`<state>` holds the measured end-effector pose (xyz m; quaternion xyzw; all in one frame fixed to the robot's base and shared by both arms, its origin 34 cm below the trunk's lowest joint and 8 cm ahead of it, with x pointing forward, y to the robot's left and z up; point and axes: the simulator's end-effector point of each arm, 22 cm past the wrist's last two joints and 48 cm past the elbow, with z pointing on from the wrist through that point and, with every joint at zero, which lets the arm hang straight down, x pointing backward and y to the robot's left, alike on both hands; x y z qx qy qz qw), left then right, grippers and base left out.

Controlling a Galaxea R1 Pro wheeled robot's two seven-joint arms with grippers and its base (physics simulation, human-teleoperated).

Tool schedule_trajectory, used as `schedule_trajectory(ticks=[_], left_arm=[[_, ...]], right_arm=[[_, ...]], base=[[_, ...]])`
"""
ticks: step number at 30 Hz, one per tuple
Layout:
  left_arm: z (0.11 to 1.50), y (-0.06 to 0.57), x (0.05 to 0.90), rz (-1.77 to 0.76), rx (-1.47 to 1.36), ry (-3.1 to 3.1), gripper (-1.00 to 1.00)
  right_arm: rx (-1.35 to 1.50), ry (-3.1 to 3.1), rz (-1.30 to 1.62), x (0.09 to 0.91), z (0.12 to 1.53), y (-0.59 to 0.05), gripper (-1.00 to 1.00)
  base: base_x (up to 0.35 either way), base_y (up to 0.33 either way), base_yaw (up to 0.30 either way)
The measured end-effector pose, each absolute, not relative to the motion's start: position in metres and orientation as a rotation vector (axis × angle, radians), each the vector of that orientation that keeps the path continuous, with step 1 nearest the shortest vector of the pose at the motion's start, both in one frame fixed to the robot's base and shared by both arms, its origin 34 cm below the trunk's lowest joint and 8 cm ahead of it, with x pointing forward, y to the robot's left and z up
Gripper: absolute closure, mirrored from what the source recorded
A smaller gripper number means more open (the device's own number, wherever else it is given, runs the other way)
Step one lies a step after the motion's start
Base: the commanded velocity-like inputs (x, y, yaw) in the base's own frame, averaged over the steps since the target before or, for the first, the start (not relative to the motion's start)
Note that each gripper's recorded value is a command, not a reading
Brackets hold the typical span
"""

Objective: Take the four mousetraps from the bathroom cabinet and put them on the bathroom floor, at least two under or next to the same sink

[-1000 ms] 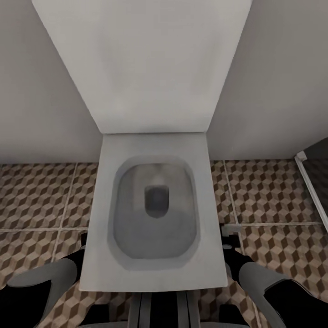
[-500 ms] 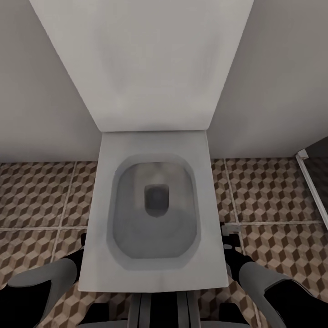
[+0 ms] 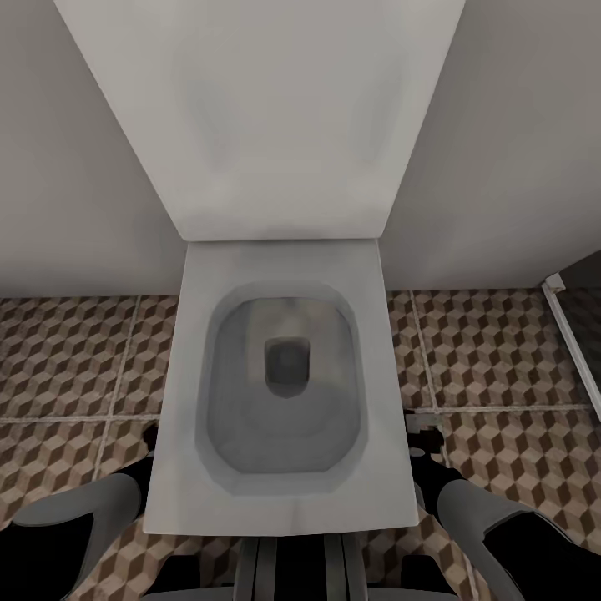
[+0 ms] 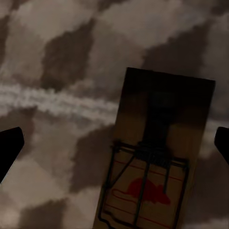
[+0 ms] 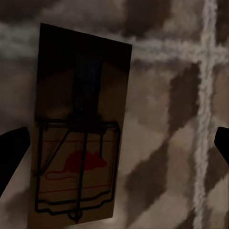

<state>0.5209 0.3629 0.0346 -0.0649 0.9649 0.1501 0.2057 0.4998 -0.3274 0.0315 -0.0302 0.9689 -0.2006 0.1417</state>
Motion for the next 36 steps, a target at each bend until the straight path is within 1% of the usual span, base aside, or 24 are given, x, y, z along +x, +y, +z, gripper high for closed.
schedule_trajectory(ticks=[36], left_arm=[[0.0356,0.3693,0.5211,0.427,-0.178,2.686,-1.00]], right_arm=[[-0.088,2.797,-0.579,0.4998,0.0315,-0.3275,-1.00]], base=[[0.000,0.000,0.000]])
